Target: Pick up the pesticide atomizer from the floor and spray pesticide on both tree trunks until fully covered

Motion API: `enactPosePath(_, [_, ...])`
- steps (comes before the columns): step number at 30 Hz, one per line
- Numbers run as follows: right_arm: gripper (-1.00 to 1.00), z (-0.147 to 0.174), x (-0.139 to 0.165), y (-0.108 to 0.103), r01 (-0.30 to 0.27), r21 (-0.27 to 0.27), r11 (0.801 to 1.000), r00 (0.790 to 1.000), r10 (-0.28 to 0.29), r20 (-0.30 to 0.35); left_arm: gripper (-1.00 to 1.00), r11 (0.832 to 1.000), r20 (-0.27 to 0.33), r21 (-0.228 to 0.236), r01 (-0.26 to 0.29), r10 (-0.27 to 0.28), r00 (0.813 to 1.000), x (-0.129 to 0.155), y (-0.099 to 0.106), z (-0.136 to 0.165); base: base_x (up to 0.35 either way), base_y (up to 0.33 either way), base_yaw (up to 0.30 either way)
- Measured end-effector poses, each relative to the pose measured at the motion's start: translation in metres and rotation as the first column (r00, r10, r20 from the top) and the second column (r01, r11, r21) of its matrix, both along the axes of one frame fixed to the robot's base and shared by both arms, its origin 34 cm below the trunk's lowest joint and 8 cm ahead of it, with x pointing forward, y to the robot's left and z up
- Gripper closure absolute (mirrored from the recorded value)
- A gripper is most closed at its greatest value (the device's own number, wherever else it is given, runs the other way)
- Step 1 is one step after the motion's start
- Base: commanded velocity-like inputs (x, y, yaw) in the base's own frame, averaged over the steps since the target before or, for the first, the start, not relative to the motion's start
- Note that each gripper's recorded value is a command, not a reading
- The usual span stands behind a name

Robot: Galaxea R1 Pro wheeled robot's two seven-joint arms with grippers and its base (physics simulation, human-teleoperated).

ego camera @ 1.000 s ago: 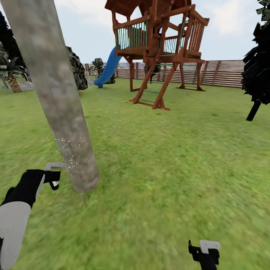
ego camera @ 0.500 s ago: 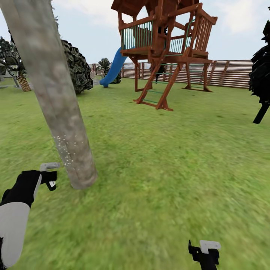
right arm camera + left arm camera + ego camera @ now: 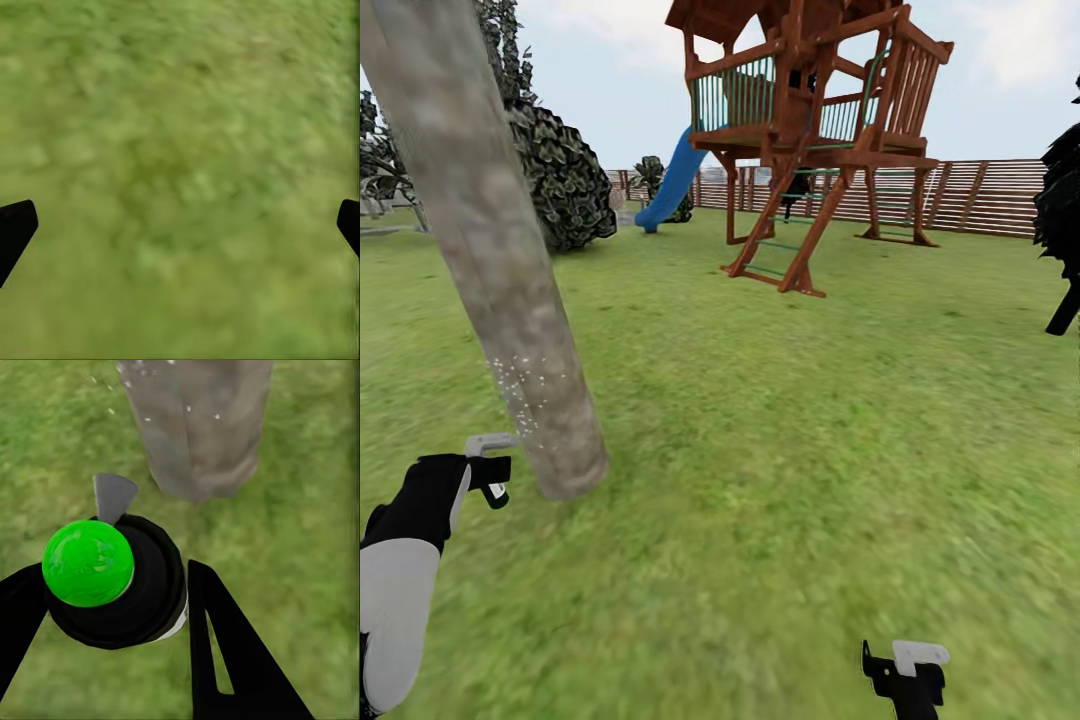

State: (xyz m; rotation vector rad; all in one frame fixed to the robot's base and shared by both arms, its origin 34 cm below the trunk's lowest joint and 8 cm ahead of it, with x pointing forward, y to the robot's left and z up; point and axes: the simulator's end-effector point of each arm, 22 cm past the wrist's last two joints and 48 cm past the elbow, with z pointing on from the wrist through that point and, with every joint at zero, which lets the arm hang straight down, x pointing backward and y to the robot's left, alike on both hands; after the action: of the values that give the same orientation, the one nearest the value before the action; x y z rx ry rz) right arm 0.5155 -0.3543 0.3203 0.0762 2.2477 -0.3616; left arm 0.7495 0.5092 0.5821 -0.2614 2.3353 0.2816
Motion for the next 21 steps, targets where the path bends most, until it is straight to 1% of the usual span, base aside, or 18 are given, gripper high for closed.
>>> enactPosePath(4, [-1.0, 0.0001, 0.0001, -0.0001, 0.0, 0.0, 1.0, 1.0, 0.0, 0.0, 1.0, 1.0, 0.0, 0.0, 0.0, 0.0, 1.0, 0.0, 0.0, 0.0, 0.0, -0.274, 0.041])
enactPosePath(9, [-1.0, 0.0003, 0.0004, -0.0003, 0.0, -0.001, 1.0, 1.0, 0.0, 0.001, 1.0, 1.0, 0.0, -0.001, -0.001, 0.001, 1.0, -0.0002, 0.0001, -0.0001, 0.0, -0.274, 0.256])
enactPosePath(11, [-1.0, 0.0004, 0.0004, -0.0005, 0.0, -0.001, 1.0, 1.0, 0.0, 0.001, 1.0, 1.0, -0.002, 0.001, -0.001, 0.001, 1.0, -0.0004, 0.0002, -0.0005, 0.073, -0.266, 0.114])
enactPosePath(21, [-1.0, 0.0006, 0.0004, -0.0015, 0.001, -0.002, 1.0, 1.0, -0.001, 0.001, 1.0, 1.0, -0.008, 0.007, 0.0, 0.0, 1.0, -0.0012, 0.0009, -0.0014, 0.23, -0.185, 0.008])
